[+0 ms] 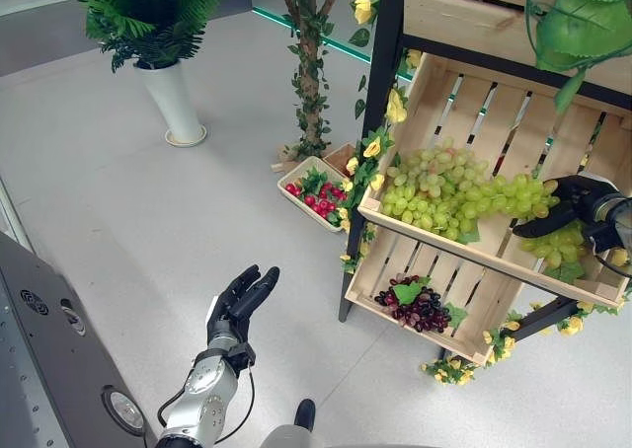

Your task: Pick up the fruits from the basket on one side to the basket on the other side

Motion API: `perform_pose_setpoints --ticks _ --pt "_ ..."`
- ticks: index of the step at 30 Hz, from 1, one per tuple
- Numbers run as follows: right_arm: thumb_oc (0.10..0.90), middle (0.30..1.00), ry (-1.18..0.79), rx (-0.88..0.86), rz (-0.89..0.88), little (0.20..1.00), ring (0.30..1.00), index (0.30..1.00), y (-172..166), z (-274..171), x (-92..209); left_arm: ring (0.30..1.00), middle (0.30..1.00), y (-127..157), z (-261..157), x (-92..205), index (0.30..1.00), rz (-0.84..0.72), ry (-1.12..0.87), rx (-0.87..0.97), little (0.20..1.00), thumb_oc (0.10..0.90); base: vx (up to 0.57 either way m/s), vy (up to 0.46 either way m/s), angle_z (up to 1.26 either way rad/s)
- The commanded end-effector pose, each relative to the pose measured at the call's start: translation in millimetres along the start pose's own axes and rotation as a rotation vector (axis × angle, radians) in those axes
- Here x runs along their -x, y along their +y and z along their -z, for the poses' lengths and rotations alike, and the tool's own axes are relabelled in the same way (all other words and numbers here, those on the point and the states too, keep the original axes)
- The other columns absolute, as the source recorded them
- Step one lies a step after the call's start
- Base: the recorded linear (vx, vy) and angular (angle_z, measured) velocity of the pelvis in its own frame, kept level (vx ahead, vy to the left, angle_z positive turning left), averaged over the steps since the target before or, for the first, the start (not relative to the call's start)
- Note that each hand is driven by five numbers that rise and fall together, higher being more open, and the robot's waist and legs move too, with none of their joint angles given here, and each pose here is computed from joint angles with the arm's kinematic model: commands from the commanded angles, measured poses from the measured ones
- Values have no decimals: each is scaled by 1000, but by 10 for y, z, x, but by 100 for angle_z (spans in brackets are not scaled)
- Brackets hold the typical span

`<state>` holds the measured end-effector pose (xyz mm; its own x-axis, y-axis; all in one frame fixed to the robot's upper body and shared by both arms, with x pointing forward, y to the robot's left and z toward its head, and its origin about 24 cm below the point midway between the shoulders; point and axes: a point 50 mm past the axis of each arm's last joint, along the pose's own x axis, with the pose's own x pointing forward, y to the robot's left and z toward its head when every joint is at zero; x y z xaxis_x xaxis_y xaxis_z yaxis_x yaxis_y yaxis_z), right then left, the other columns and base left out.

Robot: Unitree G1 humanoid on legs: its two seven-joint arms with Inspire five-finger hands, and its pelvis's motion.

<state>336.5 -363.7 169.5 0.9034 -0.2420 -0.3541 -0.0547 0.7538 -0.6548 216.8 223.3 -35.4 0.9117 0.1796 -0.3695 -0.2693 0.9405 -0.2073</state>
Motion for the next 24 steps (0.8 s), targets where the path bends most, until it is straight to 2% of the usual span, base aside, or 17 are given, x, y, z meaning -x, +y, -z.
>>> perform_pose_setpoints --ticks 1,6,15,24 --pt "800 900 -238 74 262 900 900 900 -494 -641 223 900 900 -116 -403 -90 900 89 -194 -30 900 800 0 0 0" --pt "800 900 -293 156 329 900 900 900 -453 -722 273 900 900 -113 -393 -75 900 88 -192 -30 900 800 0 -1 -1" --pt "800 900 -406 256 568 900 900 900 -567 -890 455 900 900 -139 -394 -56 900 94 -196 -20 900 800 -5 5 -6" --pt "800 900 -481 404 696 900 900 900 -568 -1039 597 900 900 -151 -381 -41 900 97 -186 -15 900 800 -3 2 -1"
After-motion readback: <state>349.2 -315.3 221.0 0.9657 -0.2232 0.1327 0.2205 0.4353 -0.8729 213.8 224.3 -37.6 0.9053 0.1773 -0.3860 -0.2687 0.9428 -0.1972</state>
